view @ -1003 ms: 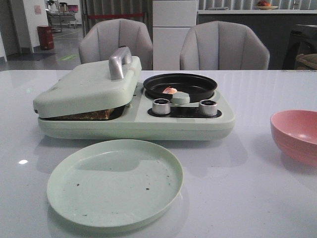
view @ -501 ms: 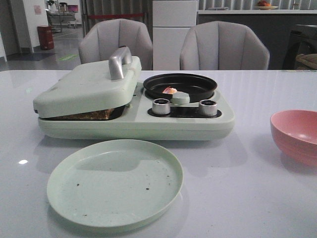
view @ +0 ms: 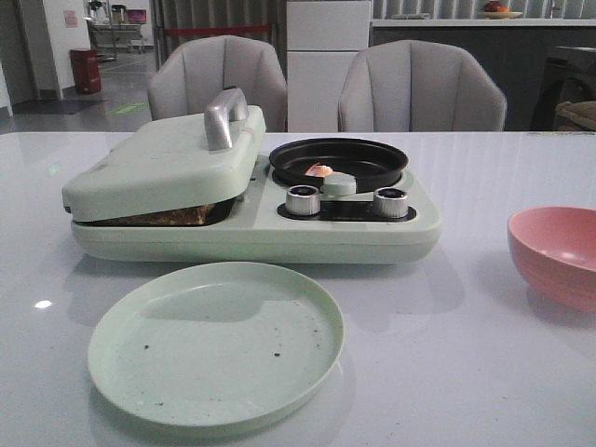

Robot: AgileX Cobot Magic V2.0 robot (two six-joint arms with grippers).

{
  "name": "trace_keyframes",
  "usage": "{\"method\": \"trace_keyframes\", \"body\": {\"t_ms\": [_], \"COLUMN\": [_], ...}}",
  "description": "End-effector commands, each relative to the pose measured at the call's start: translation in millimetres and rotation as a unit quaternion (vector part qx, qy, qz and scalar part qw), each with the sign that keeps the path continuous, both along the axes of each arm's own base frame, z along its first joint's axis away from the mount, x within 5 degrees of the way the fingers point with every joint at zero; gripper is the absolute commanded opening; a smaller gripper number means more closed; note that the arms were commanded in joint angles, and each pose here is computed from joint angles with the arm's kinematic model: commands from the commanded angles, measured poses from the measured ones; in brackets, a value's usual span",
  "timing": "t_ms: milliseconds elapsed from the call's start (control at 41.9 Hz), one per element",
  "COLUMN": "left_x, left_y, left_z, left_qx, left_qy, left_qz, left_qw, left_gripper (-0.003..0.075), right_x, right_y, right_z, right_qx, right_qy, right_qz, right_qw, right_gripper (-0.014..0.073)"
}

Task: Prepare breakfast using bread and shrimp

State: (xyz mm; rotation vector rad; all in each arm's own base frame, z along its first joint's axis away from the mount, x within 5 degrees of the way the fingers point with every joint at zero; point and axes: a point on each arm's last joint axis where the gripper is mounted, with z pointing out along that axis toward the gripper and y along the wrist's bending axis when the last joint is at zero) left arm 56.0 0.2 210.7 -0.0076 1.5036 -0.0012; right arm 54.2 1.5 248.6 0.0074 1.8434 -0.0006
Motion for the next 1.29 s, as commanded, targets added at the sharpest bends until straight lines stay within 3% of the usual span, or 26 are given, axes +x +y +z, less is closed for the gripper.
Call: {"method": "trace_keyframes", "body": {"t_ms": [0,263,621,1266], "left_x": [-2,-2,-2,-2], "left_y": [0,0,0,0], "left_z": [6,6,6,6], "left_qx": [-0.003,-0.003,-0.003,-0.003], "left_qy": [-0.048,-0.048,-0.047,-0.047], "left_qz": [0.001,0.001,0.001,0.001], "left_qw": [0.999,0.999,0.999,0.999], "left_gripper": [0.0112,0.0112,0.0112,0.0112], "right_x": [1,0,-2,-2], "right_y": [-3,-5,-6,-5], "right_z": [1,-40,-29,-29], "right_qx": [-0.007,-0.011,-0.009,0.005], "right_qy": [-0.111,-0.181,-0.233,-0.234], "right_qz": [-0.020,-0.033,-0.041,-0.030], "right_qw": [0.994,0.983,0.972,0.972], "right_gripper": [0.0048,0.0048,0.0048,0.0048]}}
